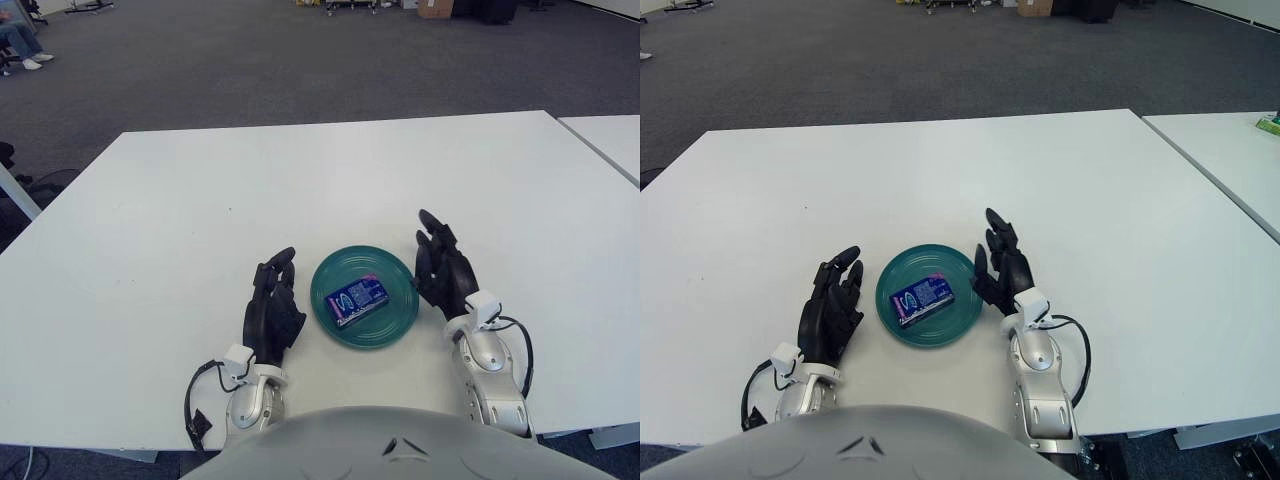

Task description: Put the gum into the plate.

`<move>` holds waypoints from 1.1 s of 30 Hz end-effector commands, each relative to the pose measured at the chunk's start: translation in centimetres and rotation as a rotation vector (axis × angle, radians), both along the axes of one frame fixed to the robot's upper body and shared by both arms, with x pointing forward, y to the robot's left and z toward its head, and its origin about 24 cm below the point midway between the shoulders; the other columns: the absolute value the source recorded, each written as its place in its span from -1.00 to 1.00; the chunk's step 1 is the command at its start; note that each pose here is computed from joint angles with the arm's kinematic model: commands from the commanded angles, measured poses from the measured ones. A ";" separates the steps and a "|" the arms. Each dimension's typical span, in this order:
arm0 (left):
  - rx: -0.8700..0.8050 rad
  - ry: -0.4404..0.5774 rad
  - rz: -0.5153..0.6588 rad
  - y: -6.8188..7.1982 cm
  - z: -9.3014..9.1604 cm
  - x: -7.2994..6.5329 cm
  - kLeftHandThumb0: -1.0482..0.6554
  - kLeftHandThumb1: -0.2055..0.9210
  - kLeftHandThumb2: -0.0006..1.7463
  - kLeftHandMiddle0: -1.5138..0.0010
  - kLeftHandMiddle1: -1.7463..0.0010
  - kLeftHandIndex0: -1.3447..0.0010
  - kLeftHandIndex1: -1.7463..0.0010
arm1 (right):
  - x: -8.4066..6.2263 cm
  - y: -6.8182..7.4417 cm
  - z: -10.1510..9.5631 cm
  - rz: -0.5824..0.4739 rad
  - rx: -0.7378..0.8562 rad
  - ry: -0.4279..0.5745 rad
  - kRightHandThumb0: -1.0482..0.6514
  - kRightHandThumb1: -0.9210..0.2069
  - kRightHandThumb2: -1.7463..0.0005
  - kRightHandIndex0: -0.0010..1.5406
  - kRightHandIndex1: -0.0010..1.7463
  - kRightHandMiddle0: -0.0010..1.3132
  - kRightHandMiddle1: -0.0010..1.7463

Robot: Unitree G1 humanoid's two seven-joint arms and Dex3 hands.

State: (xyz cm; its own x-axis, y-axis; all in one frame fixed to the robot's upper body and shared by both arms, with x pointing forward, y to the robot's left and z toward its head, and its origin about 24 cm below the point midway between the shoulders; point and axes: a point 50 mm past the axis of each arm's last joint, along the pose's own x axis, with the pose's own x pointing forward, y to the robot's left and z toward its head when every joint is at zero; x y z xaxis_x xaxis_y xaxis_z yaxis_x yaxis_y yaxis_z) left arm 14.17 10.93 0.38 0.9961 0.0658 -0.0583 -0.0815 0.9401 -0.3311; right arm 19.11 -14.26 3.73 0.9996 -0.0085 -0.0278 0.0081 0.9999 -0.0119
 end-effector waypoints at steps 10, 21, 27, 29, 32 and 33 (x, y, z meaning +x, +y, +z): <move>-0.013 0.008 0.001 0.4 -0.1 0.0 -1.00 1.00 0.12 0.74 0.99 1.00 0.23 | -0.5 -1.5 0.1 -0.040 -0.020 0.001 -0.71 -1.00 -0.16 -0.73 -0.97 -1.00 -0.61; -0.016 0.016 -0.005 0.9 -0.1 -0.1 -1.00 1.00 0.11 0.75 1.00 1.00 0.24 | -1.2 -2.4 -1.2 -0.085 -0.066 0.064 -0.69 -1.00 -0.16 -0.70 -0.98 -1.00 -0.55; -0.007 0.029 -0.008 0.8 -0.2 -0.1 -0.98 1.00 0.10 0.78 1.00 1.00 0.27 | -1.7 -2.0 -2.1 -0.085 -0.071 0.093 -0.70 -1.00 -0.17 -0.70 -0.99 -1.00 -0.52; -0.002 0.036 -0.007 0.7 -0.2 0.0 -0.97 1.00 0.10 0.79 1.00 1.00 0.29 | -1.8 -1.8 -2.4 -0.081 -0.069 0.101 -0.70 -1.00 -0.17 -0.71 -0.99 -1.00 -0.51; 0.002 0.041 -0.005 0.7 -0.3 0.0 -0.95 1.00 0.10 0.80 1.00 1.00 0.30 | -2.0 -1.7 -2.8 -0.082 -0.066 0.107 -0.70 -1.00 -0.17 -0.71 -0.99 -1.00 -0.51; 0.002 0.042 -0.004 0.7 -0.3 0.0 -0.95 1.00 0.10 0.80 1.00 1.00 0.30 | -2.0 -1.6 -2.8 -0.083 -0.066 0.106 -0.70 -1.00 -0.17 -0.71 -0.99 -1.00 -0.50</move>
